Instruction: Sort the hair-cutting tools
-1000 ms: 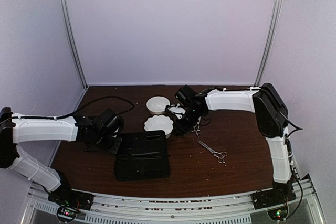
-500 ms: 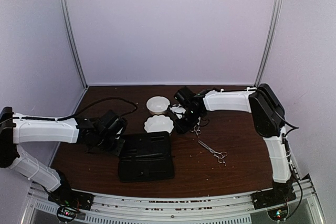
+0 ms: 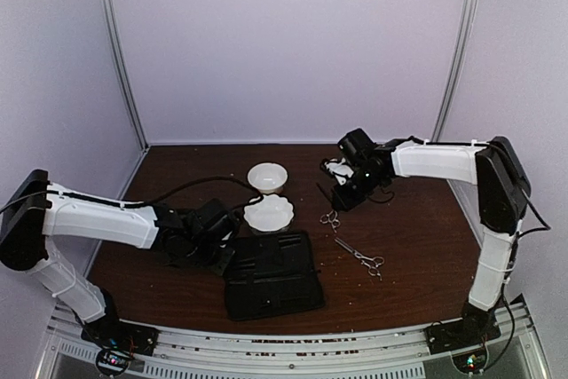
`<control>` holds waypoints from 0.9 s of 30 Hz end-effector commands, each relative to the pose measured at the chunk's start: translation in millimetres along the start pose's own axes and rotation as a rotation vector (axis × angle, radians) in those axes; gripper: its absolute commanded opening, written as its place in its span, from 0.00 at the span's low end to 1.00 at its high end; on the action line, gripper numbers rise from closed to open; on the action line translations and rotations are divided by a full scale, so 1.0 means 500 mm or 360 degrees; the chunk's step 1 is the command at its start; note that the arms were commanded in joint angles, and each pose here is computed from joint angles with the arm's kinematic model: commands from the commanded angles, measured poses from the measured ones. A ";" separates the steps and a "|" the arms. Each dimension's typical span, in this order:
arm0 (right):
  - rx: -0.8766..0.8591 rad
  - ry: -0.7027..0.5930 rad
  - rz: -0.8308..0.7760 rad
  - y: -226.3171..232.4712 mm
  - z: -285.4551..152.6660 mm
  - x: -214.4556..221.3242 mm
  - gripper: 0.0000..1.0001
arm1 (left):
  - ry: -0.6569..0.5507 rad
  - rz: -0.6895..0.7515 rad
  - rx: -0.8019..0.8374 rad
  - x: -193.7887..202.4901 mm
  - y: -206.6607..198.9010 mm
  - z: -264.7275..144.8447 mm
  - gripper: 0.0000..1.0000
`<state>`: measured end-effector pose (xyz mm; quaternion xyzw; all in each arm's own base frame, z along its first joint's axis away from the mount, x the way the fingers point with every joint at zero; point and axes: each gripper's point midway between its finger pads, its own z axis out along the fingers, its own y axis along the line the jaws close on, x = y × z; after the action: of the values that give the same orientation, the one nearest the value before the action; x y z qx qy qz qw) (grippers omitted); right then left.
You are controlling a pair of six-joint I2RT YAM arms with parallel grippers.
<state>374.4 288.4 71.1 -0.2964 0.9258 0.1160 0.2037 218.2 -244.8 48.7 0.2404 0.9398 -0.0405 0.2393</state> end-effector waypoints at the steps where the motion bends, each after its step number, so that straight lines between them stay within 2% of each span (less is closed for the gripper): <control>1: -0.0065 -0.0232 -0.0150 0.017 -0.114 -0.030 0.12 | -0.0113 0.0033 0.0136 -0.055 -0.069 -0.004 0.00; 4: -0.0179 -0.0335 -0.0247 0.051 -0.175 -0.024 0.12 | -0.0168 0.0092 0.0098 -0.068 -0.075 -0.015 0.02; 7: -0.0283 -0.0382 -0.0301 0.077 -0.216 -0.006 0.12 | -0.0245 0.0175 0.0028 -0.084 -0.067 -0.042 0.25; 10: -0.0451 -0.0376 -0.0373 0.115 -0.239 0.025 0.12 | -0.0375 0.0325 0.0009 -0.105 -0.070 -0.095 0.37; 16: -0.0839 -0.0293 -0.0516 0.197 -0.253 0.089 0.12 | -0.0647 0.0897 0.0220 -0.109 -0.166 -0.212 0.43; 19: -0.1026 -0.0205 -0.0589 0.241 -0.256 0.127 0.12 | -0.0710 0.1126 0.0278 -0.106 -0.202 -0.249 0.44; 27: -0.1296 -0.0016 -0.0761 0.324 -0.259 0.212 0.12 | -0.0728 0.1476 0.0196 -0.132 -0.235 -0.276 0.44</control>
<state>193.2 319.9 158.8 -0.5287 0.7428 0.3831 0.1481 153.4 -339.3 184.5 0.5771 0.7044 -0.0710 0.4072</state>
